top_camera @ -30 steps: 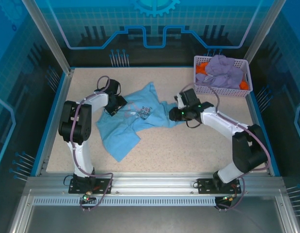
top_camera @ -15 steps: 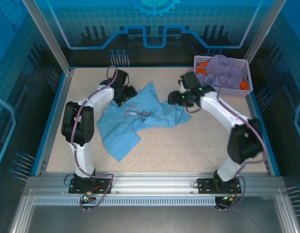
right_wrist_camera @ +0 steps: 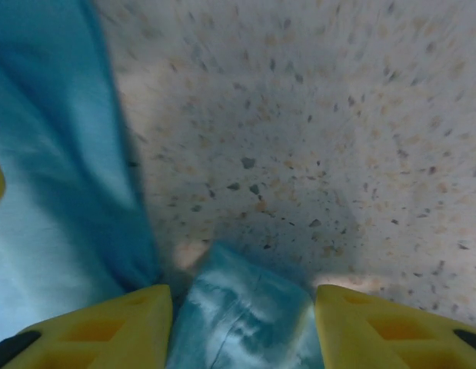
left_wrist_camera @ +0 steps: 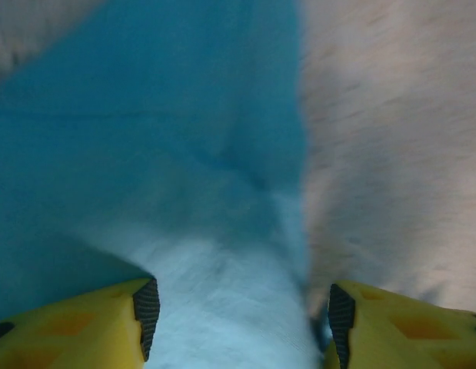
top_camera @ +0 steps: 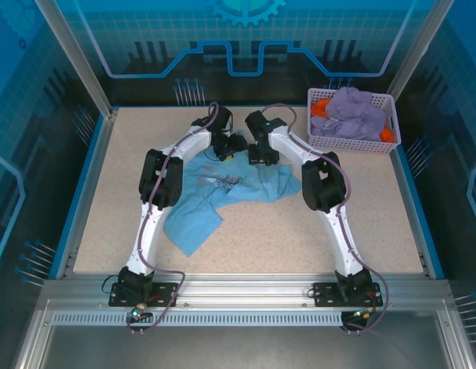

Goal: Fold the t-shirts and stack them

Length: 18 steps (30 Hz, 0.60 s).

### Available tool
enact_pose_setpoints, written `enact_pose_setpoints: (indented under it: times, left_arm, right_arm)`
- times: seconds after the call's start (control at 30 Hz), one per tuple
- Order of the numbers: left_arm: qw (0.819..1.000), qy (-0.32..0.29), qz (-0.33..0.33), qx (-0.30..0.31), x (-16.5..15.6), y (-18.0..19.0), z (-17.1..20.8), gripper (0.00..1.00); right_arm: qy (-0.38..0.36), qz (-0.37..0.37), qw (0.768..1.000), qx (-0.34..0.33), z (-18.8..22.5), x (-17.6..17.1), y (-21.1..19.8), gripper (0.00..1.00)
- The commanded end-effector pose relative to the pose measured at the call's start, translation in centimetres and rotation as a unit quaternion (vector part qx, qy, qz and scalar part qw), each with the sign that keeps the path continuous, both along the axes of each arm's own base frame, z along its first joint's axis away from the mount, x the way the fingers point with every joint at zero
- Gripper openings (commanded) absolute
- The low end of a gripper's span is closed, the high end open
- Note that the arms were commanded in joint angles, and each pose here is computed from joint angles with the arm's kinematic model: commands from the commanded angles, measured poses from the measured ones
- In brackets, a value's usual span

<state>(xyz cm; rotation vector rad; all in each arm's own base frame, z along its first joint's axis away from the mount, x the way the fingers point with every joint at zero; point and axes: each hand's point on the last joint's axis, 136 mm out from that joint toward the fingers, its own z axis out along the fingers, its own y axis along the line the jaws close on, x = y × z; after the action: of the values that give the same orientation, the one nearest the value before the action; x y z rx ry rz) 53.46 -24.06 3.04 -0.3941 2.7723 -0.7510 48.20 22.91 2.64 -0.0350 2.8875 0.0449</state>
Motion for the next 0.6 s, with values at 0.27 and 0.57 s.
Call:
enact_pose_setpoints:
  times: [0.27,0.57]
  left_arm:
    - [0.992,0.007,0.049,0.117,0.2,4.3,-2.1,0.61]
    - [0.975,0.001,0.074,0.21,0.5,8.2,-2.5,0.54]
  right_arm:
    - [0.036,-0.017,0.999,0.018,-1.0,-0.8,-1.0,0.14]
    - [-0.06,0.007,0.996,0.058,6.5,-0.6,-0.8,0.04]
